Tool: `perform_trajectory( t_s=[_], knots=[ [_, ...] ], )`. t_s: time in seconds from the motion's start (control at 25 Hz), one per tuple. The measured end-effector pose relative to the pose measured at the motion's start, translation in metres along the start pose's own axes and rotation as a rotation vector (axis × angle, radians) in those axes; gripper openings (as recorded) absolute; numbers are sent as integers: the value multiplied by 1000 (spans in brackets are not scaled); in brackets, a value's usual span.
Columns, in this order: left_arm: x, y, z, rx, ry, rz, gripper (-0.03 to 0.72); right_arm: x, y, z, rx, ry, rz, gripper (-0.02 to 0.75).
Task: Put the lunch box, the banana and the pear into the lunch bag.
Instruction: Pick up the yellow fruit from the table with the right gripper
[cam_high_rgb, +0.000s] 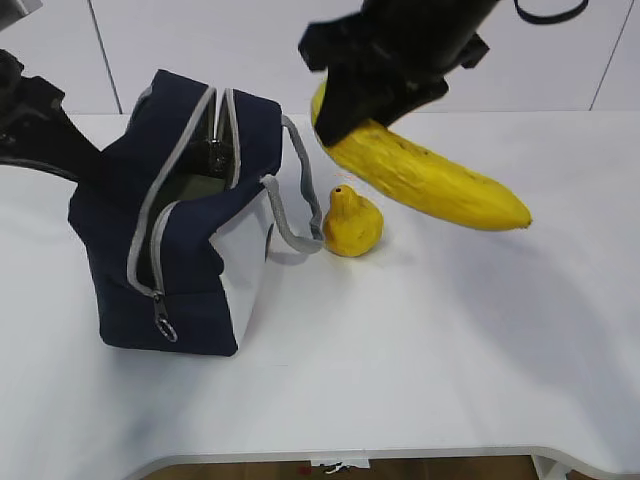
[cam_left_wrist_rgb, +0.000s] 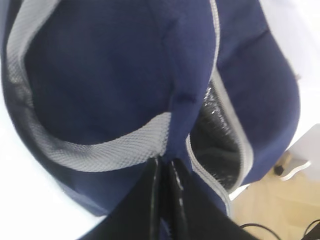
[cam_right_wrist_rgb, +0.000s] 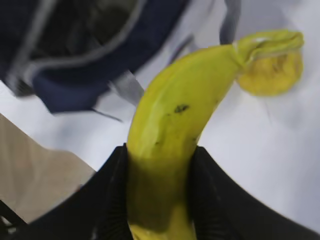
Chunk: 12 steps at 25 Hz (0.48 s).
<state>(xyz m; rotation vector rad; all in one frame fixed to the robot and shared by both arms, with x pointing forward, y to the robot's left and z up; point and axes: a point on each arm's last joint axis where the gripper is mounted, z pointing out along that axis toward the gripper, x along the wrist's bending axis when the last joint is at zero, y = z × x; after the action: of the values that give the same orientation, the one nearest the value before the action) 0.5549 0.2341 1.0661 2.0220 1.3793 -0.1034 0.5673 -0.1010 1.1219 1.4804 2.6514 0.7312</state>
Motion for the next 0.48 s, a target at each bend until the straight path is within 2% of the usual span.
perform_trajectory(
  t_s=[0.2,0.36,0.48],
  knots=[
    [-5,3,0,-33,-51,-36,-6,14,25,-25,-206,99,66,263],
    [-7,4,0,-43,-77,-52,-6,21,48,-17,-378,261,177,263],
    [-7,4,0,-42,-80,-53,-6,23,62,-1,-446,377,281,263]
  ],
)
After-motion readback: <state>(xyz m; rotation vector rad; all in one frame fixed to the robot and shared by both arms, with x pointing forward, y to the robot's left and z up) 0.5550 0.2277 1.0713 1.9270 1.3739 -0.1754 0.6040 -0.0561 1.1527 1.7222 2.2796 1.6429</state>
